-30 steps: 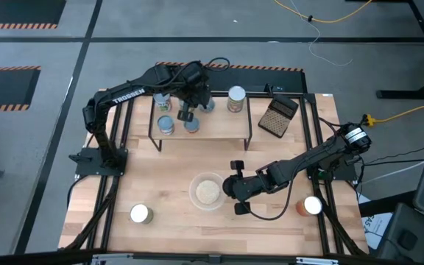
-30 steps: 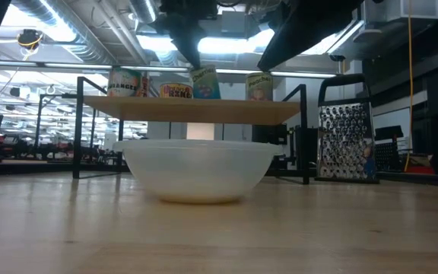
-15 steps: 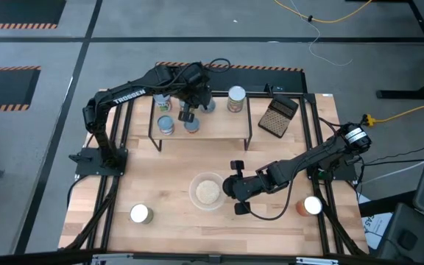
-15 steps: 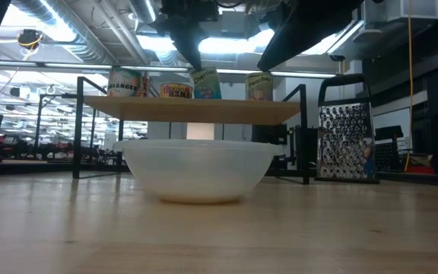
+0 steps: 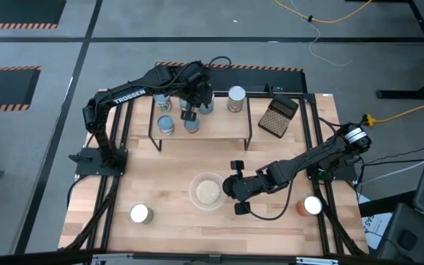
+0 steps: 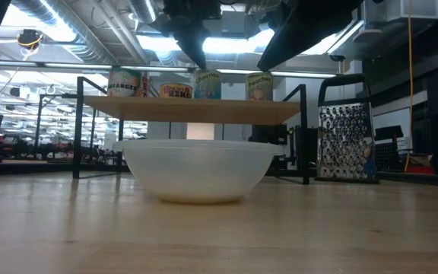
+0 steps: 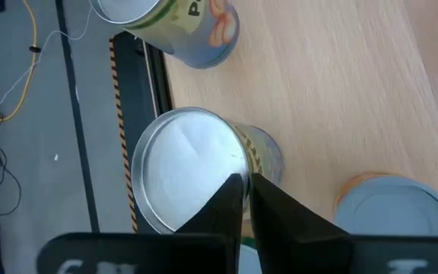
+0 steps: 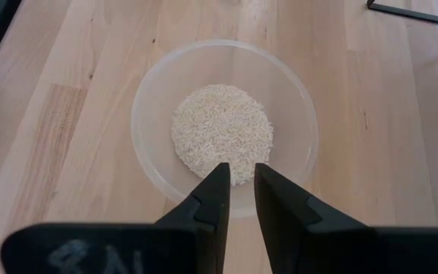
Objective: Pick and place cans onto a shelf
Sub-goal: Put the canned cherries on the shelf, then put the big canned oranges on the shelf
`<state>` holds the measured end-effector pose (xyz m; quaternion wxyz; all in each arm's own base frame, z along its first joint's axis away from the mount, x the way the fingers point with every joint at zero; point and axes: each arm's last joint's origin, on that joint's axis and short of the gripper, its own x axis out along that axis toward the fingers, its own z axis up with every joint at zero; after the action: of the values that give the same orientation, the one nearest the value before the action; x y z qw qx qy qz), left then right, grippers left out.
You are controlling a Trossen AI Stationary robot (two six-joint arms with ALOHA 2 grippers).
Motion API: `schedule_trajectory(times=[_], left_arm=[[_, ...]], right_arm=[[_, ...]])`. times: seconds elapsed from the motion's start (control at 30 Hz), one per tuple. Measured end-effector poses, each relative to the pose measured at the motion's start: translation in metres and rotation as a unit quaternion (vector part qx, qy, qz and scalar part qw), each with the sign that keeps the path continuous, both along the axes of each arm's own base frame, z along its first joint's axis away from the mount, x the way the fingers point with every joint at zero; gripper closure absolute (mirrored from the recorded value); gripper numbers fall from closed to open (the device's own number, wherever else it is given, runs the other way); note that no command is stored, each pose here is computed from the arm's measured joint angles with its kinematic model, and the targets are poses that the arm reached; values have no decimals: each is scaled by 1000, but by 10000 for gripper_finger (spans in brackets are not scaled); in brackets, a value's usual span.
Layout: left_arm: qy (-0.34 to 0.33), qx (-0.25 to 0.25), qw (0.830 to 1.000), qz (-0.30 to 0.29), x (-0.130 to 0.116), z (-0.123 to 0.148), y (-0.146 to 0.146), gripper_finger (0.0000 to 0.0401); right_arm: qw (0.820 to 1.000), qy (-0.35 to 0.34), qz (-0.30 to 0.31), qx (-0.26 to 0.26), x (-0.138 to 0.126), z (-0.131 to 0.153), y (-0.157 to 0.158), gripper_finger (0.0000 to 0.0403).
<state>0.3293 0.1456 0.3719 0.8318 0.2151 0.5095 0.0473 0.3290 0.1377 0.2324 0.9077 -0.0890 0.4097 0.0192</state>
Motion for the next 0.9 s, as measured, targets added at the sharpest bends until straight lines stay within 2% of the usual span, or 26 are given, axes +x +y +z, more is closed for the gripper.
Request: schedule_trajectory(times=[0.5,0.77,0.9], left_arm=[[1,2,1000,-8,2,0,-5,379],[-13,9,999,-36,6,7,-28,379],[-29,-6,999,-37,2,17,-48,379]], right_arm=[[1000,0,-1,1,0,0,0,336],[1000,1,-1,1,0,0,0,336],[1000,1,-1,0,0,0,0,336]])
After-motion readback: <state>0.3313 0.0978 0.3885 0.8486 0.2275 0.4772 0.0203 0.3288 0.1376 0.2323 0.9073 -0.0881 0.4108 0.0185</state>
